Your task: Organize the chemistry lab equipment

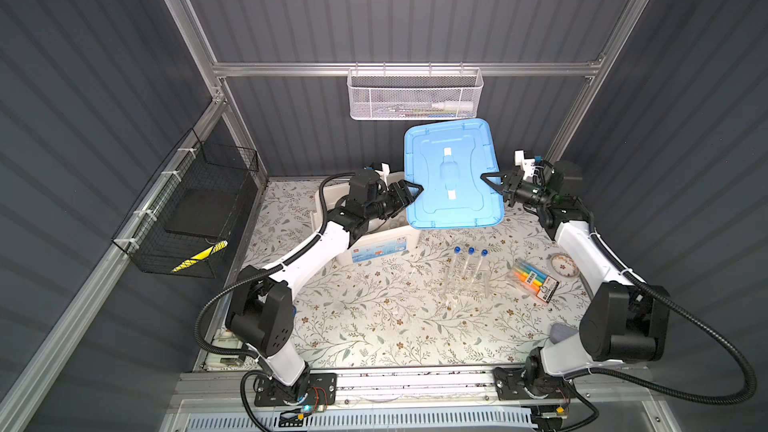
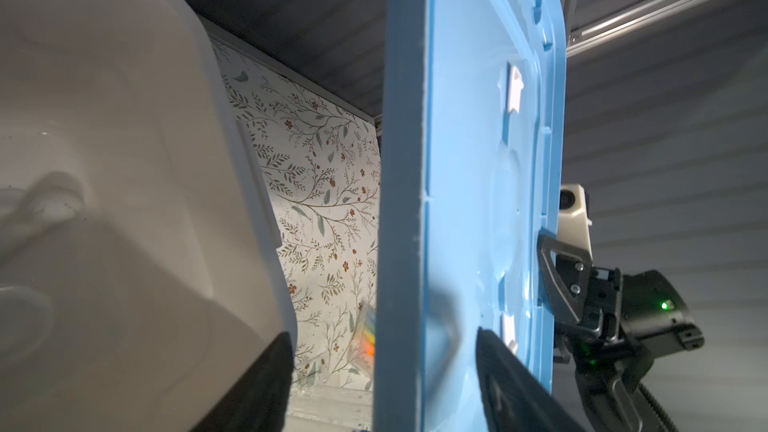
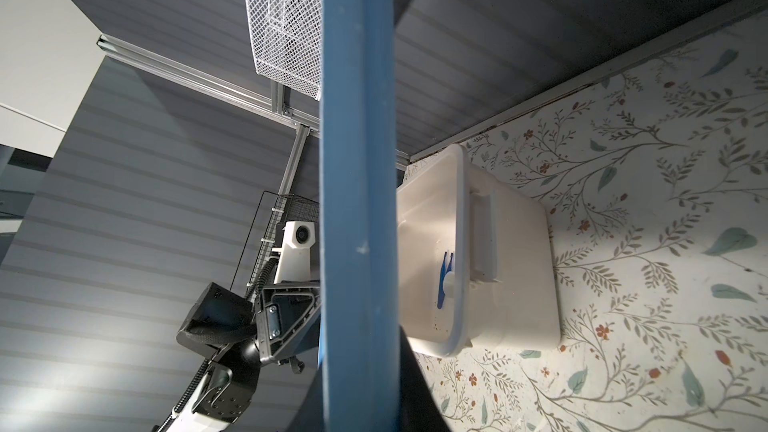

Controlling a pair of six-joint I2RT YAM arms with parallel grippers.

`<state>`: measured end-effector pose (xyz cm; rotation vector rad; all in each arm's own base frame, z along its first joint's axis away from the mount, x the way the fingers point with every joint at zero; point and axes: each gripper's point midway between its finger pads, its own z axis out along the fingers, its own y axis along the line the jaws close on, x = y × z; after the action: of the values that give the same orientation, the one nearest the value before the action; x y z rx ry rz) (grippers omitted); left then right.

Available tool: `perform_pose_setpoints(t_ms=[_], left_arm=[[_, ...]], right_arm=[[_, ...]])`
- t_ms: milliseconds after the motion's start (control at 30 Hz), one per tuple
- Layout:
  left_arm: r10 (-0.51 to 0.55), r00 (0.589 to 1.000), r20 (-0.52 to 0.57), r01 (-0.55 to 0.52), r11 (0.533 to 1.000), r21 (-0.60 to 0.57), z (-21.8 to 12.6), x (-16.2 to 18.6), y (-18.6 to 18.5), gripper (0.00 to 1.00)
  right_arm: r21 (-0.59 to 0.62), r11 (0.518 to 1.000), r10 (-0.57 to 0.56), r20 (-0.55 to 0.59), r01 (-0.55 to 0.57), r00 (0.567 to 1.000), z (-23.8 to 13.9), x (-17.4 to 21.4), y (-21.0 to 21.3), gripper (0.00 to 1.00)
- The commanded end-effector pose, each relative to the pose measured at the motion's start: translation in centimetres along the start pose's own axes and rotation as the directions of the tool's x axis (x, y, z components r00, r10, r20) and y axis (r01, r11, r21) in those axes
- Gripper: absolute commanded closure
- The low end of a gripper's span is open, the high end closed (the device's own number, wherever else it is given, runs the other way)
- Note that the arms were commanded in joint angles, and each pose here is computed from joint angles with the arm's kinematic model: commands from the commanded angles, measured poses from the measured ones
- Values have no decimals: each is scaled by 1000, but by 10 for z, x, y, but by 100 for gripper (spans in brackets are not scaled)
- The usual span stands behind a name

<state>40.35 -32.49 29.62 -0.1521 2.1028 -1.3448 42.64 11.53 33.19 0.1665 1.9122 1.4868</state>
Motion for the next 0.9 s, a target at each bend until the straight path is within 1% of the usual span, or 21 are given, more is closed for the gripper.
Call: perform_pose_setpoints(t_ms=[0, 33, 67, 100, 233, 300, 400, 500, 600, 733, 833, 867], left_arm=[[89, 994, 66, -85, 994, -61, -30, -17, -15, 12], [97, 993, 73, -90, 992, -93, -36, -19, -10, 1], [111, 991, 77, -101, 988, -119, -42, -21, -8, 0], [130, 986, 100, -118, 986, -121, -50, -29, -18, 0], [185, 974, 131, -154, 965, -212, -78, -41, -15, 0], [206, 967, 147, -167, 956, -242, -94, -49, -15, 0], [218, 962, 162, -171, 949, -264, -113, -61, -16, 0], [231, 961, 153, -185, 946, -265, -126, -70, -24, 0], [247, 956, 158, -203, 947, -248, -134, -80, -40, 0], [243, 954, 175, -208, 958, -199, -145, -96, -63, 0], [192, 960, 206, -164, 976, -146, -157, -113, -72, 0], [162, 963, 216, -140, 984, -111, -161, -119, -74, 0]], right_arm=[[-35, 988, -150, 45, 152, 988, -9, -12, 43, 94], [-33, 985, -168, 57, 170, 984, -11, -15, 49, 94], [-29, 981, -188, 66, 190, 980, -12, -17, 54, 94], [-27, 977, -207, 76, 209, 975, -14, -19, 59, 94], [15, 951, -310, 108, 310, 945, -19, -24, 78, 94], [58, 923, -385, 112, 381, 916, -20, -25, 86, 94], [149, 858, -507, 91, 492, 857, -14, -24, 96, 94], [227, 750, -645, 50, 621, 762, -1, -19, 111, 94], [276, 634, -758, 32, 723, 652, 13, -14, 130, 94], [358, 454, -874, 4, 816, 485, 28, -10, 151, 94], [397, 302, -936, -51, 867, 349, 41, -3, 161, 95], [412, 241, -953, -73, 879, 296, 46, 0, 163, 95]])
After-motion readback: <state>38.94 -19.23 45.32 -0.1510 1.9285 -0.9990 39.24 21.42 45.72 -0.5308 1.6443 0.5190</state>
